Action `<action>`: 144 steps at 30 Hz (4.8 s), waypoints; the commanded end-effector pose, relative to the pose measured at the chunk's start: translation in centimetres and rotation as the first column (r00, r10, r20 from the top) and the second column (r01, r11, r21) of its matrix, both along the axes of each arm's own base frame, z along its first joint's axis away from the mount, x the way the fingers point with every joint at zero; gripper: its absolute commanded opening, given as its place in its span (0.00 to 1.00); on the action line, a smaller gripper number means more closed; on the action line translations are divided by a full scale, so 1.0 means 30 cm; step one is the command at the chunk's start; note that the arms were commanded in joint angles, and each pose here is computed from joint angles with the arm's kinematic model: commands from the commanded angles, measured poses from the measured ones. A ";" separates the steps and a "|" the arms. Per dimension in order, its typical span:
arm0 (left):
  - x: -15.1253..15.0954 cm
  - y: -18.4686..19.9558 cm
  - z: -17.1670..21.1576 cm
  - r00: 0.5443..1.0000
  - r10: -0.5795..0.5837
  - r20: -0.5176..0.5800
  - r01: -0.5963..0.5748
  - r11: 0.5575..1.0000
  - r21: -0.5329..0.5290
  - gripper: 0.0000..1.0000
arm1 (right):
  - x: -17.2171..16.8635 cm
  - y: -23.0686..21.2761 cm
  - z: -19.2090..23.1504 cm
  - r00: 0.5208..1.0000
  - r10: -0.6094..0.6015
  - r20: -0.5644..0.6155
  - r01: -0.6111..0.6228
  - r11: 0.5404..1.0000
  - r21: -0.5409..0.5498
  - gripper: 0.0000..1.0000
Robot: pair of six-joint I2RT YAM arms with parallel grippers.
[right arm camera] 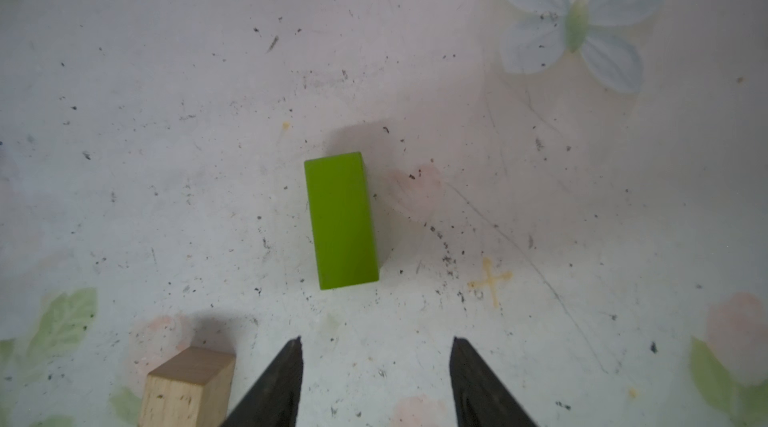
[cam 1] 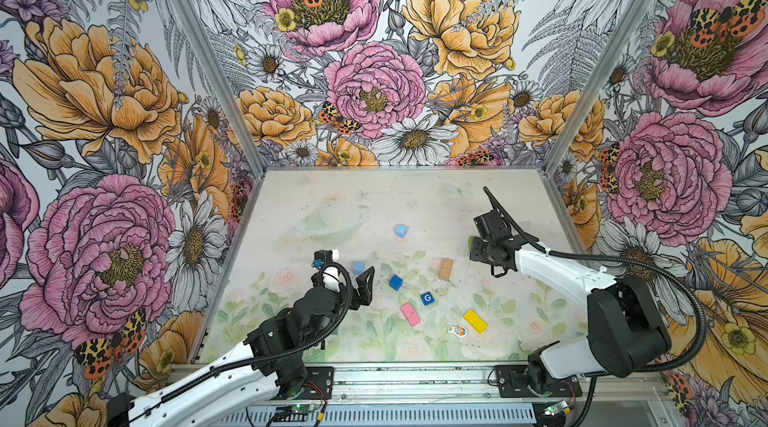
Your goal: Build the wood block tower
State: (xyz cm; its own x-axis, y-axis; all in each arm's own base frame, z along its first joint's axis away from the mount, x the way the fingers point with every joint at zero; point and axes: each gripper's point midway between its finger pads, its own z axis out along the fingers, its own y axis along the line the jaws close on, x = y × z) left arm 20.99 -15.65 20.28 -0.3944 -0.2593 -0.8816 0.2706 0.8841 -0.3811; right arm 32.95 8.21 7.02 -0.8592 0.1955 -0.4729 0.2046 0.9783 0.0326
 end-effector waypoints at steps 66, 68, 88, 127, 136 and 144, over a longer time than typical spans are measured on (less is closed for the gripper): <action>0.071 -0.023 0.026 0.997 -0.034 -0.070 0.038 0.997 0.065 0.99 | 0.113 0.217 0.084 0.981 0.189 -0.042 -0.189 0.982 0.006 0.61; 0.065 -0.025 0.024 0.996 -0.040 -0.074 0.044 0.997 0.056 0.99 | 0.088 0.221 0.099 0.983 0.181 -0.038 -0.180 0.983 0.022 0.61; -0.028 0.025 0.015 0.995 -0.056 -0.079 0.051 0.997 -0.061 0.99 | -0.111 0.375 0.029 0.970 0.218 -0.103 -0.210 0.974 0.090 0.53; 0.030 0.032 -0.004 0.996 -0.004 -0.084 0.006 1.000 0.027 0.99 | 0.078 0.351 -0.058 0.970 0.192 -0.147 -0.192 0.981 0.012 0.20; 0.058 0.019 -0.003 0.996 0.003 -0.085 0.001 0.999 0.049 0.99 | 0.168 0.343 -0.047 0.974 0.186 -0.128 -0.186 0.982 0.017 0.20; 0.078 0.003 -0.013 0.995 -0.002 -0.095 0.009 0.997 0.073 0.99 | 0.201 0.323 -0.069 0.976 0.168 -0.136 -0.169 0.986 0.007 0.20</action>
State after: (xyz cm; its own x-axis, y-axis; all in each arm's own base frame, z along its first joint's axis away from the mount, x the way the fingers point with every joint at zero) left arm 22.80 -15.16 17.65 -0.5204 -0.1749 -0.8358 0.2145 0.9206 -0.3263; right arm 37.73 17.84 4.30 -0.9456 0.0400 -0.3229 0.0395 0.9992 0.0081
